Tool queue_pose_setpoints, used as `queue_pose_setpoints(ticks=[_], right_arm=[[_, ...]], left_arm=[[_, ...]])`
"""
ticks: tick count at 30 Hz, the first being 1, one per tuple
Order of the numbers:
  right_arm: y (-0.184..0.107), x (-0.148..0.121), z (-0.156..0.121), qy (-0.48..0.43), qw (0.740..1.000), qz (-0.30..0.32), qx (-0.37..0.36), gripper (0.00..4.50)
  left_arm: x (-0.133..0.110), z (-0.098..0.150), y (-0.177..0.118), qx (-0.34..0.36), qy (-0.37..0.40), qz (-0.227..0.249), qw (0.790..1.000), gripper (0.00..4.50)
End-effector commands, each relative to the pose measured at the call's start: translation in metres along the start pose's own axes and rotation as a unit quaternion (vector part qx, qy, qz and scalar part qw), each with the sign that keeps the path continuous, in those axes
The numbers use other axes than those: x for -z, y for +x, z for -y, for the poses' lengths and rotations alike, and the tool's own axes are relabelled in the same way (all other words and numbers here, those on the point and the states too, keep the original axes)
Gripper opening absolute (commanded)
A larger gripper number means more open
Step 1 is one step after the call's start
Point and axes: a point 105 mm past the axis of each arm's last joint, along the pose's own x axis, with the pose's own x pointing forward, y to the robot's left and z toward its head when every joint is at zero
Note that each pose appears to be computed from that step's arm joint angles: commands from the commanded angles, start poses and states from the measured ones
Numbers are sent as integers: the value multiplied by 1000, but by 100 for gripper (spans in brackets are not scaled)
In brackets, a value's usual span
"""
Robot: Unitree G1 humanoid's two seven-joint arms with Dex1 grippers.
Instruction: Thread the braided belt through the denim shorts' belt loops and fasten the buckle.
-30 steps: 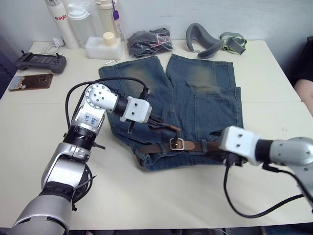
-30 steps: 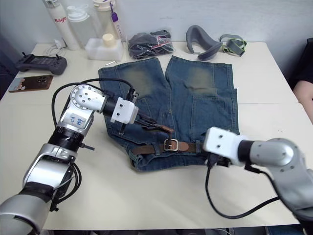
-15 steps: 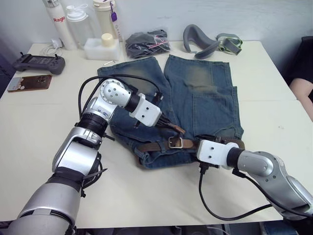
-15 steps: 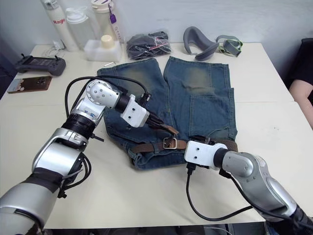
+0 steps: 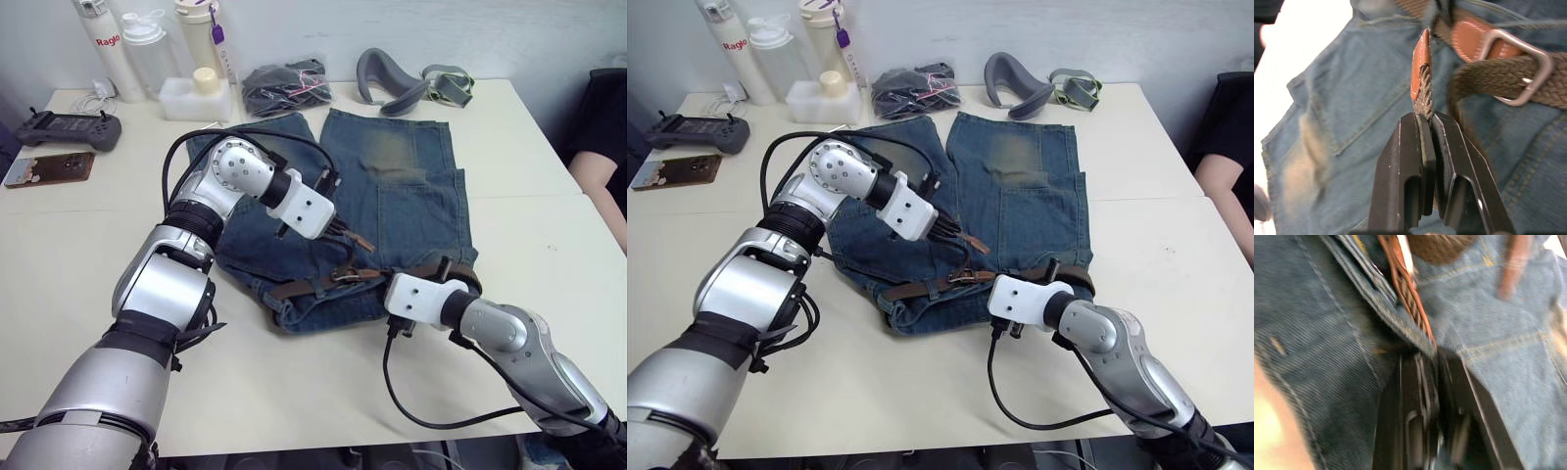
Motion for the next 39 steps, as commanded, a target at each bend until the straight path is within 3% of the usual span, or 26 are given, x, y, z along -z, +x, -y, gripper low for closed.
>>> queue_pose_setpoints(ticks=[1, 7, 17, 20, 24, 28, 31, 39], right_arm=[[-3, -3, 13, 0, 999, 7, 35, 5], [-5, 2, 35, 60, 993, 0, 106, 5], [-2, -1, 49, 90, 984, -7, 150, 5], [-1, -4, 44, 93, 986, -6, 141, 5], [-3, 0, 20, 58, 995, -7, 76, 5], [-10, 7, 5, 21, 999, -13, 28, 149], [-13, 9, 7, -46, 998, -19, 25, 287], [-4, -7, 20, -98, 994, 20, 46, 287]], left_arm=[[-3, -8, -3, 2, 19, -10, 1000, 0], [5, -2, -9, 11, -9, -18, 1000, 0], [3, -1, -11, 23, -18, -11, 1000, 0], [3, -3, -12, 22, -23, -10, 999, 0], [3, -4, -13, 20, -34, -5, 999, 0], [3, -3, -14, 20, -41, -3, 999, 0], [4, -2, -13, 21, -43, -3, 999, 0], [5, 2, -13, 23, -50, -3, 999, 0]])
